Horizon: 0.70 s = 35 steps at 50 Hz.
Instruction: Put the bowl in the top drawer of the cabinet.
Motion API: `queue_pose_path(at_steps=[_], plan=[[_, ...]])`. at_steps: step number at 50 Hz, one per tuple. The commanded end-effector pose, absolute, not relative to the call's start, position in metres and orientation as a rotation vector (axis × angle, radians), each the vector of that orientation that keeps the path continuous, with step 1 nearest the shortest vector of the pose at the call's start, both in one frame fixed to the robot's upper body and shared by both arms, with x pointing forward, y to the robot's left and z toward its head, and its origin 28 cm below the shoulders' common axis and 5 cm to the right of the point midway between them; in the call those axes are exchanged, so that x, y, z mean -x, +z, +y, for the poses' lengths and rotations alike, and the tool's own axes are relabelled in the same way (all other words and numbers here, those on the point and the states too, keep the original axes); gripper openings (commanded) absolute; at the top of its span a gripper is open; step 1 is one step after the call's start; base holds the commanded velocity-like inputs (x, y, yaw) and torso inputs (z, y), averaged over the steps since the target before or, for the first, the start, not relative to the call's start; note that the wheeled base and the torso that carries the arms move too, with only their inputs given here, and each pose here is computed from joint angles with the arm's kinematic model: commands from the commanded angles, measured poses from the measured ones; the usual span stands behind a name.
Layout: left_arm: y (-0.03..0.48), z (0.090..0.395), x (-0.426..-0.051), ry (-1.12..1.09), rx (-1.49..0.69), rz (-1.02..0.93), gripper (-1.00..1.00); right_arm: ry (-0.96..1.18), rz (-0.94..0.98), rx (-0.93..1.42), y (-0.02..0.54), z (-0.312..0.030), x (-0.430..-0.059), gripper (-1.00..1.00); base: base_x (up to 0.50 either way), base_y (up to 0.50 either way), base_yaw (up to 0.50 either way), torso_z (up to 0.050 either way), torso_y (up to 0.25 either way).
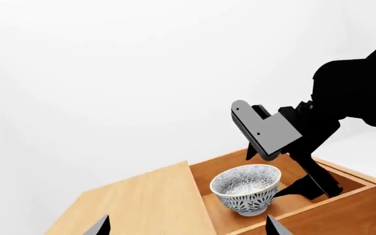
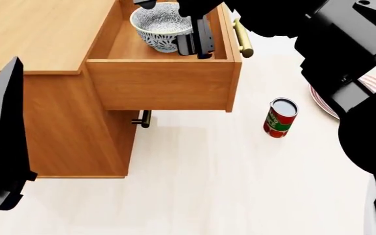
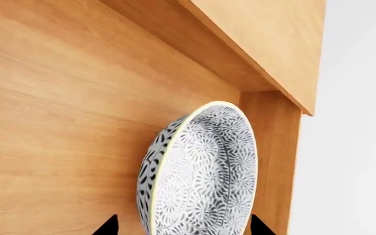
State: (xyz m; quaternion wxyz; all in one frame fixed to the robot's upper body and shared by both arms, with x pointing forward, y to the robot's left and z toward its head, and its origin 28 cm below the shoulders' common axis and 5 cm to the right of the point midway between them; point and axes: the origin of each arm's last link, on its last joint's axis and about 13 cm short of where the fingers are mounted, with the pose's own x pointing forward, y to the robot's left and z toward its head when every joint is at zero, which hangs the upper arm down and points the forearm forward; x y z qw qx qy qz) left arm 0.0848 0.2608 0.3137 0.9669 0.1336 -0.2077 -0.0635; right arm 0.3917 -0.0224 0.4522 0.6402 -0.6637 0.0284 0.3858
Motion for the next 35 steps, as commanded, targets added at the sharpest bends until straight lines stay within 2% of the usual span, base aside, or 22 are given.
queue_pose_path(at_steps=[1, 26, 27, 35], plan=[[0.314, 0.261, -0.085, -0.131, -0.271, -0.421, 1.0, 0.879, 0.064, 1.514, 0.452, -0.022, -0.392, 1.0, 0.0, 0.0, 0.0, 0.0, 0.229], [0.314, 0.261, -0.085, -0.136, -0.267, -0.442, 1.0, 0.879, 0.064, 1.514, 0.452, -0.022, -0.392, 1.0, 0.0, 0.0, 0.0, 0.0, 0.25], [0.314, 0.261, -0.085, -0.136, -0.266, -0.443, 1.0, 0.804, -0.01, 1.506, 0.494, -0.024, -0.371, 1.0, 0.0, 0.0, 0.0, 0.0, 0.25], [0.314, 0.261, -0.085, -0.121, -0.253, -0.45, 1.0, 0.79, -0.035, 1.478, 0.49, -0.028, -0.375, 1.0, 0.0, 0.0, 0.0, 0.0, 0.25]])
